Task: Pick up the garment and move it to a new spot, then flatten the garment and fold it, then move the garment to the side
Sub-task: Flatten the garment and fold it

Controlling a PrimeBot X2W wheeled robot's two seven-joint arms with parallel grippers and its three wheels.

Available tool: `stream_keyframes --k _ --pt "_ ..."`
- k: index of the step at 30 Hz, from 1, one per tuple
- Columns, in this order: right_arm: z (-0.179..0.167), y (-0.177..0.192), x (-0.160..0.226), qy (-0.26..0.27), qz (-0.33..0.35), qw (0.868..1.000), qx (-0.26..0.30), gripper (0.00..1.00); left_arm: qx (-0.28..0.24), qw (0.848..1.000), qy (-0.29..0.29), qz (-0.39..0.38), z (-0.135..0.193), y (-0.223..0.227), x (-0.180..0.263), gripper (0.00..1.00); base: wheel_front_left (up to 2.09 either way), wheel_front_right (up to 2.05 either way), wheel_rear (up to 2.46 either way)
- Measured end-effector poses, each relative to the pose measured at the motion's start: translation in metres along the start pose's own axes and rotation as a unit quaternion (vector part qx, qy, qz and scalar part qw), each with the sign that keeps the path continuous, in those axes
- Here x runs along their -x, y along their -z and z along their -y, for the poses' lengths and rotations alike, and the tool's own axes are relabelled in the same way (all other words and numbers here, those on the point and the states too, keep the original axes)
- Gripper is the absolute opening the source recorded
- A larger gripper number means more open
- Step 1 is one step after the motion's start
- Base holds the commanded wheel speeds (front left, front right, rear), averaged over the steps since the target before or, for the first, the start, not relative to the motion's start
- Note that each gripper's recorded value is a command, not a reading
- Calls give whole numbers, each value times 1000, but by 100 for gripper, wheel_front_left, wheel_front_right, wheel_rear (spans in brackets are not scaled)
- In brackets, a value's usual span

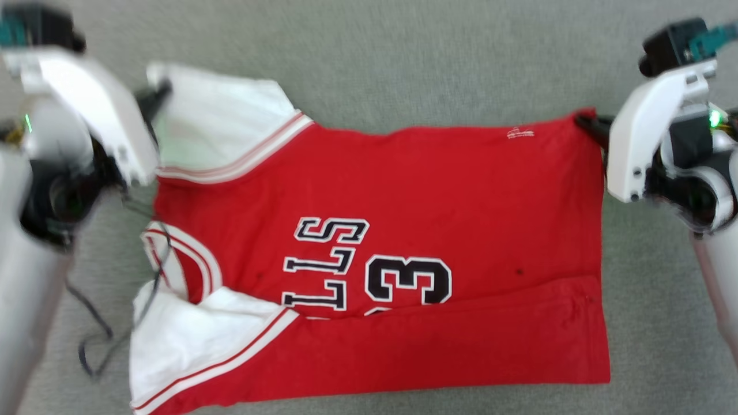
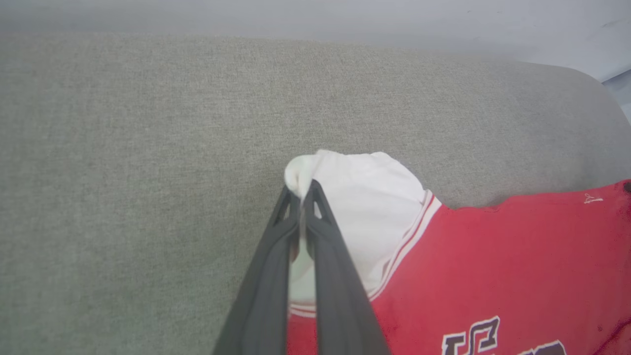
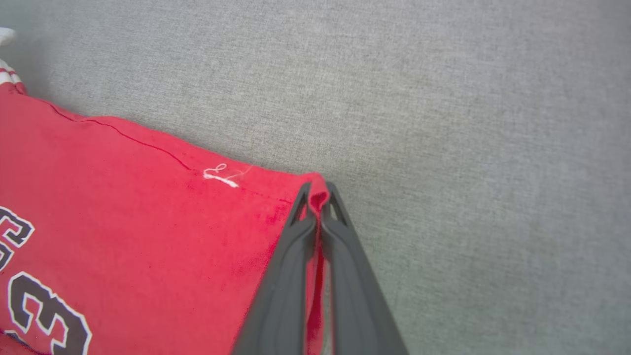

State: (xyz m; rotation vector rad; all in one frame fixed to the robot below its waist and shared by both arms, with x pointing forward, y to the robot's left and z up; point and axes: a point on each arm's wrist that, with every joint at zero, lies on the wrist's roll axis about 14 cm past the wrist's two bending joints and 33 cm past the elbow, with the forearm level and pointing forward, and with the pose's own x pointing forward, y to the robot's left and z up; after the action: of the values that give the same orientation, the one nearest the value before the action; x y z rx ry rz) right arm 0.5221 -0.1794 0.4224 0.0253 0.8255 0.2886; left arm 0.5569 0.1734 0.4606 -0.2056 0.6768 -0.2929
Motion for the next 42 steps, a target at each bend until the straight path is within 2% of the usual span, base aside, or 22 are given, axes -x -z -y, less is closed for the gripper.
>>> stream_keyframes --k 6,13,23,24,25,26,27,28,32,35,39,42 --pt "-11 14 37 -4 27 1000 0 0 68 997 -8 20 -6 47 55 0 0 0 0" --pt "-19 57 69 -4 23 999 -26 0 126 991 -26 25 -4 108 112 0 0 0 0" --pt "-19 127 82 6 -4 996 -88 0 175 983 -40 -30 5 178 141 0 0 0 0" --pt "-21 133 82 7 -6 995 -96 3 184 981 -39 -36 7 184 141 0 0 0 0" --pt "-21 141 83 9 -11 995 -101 22 192 980 -37 -43 9 191 142 0 0 0 0" --pt "-23 148 84 10 -15 994 -105 74 195 979 -38 -48 10 197 143 5 0 0 0" --pt "-25 151 84 9 -11 994 -112 100 198 978 -41 -43 10 198 143 48 0 0 0" --pt "-27 154 85 8 -7 993 -115 100 199 978 -41 -40 11 199 144 100 0 0 0" --pt "-28 155 93 12 21 992 -123 100 198 979 -36 -29 18 202 146 100 0 0 0" --pt "-25 147 102 19 54 991 -118 100 176 984 -34 0 22 192 148 100 0 0 0" --pt "-15 119 125 33 117 988 -99 100 132 989 -32 65 29 164 156 100 0 0 0" --pt "-8 102 142 45 149 984 -87 100 108 986 -30 121 37 140 164 100 0 0 0"
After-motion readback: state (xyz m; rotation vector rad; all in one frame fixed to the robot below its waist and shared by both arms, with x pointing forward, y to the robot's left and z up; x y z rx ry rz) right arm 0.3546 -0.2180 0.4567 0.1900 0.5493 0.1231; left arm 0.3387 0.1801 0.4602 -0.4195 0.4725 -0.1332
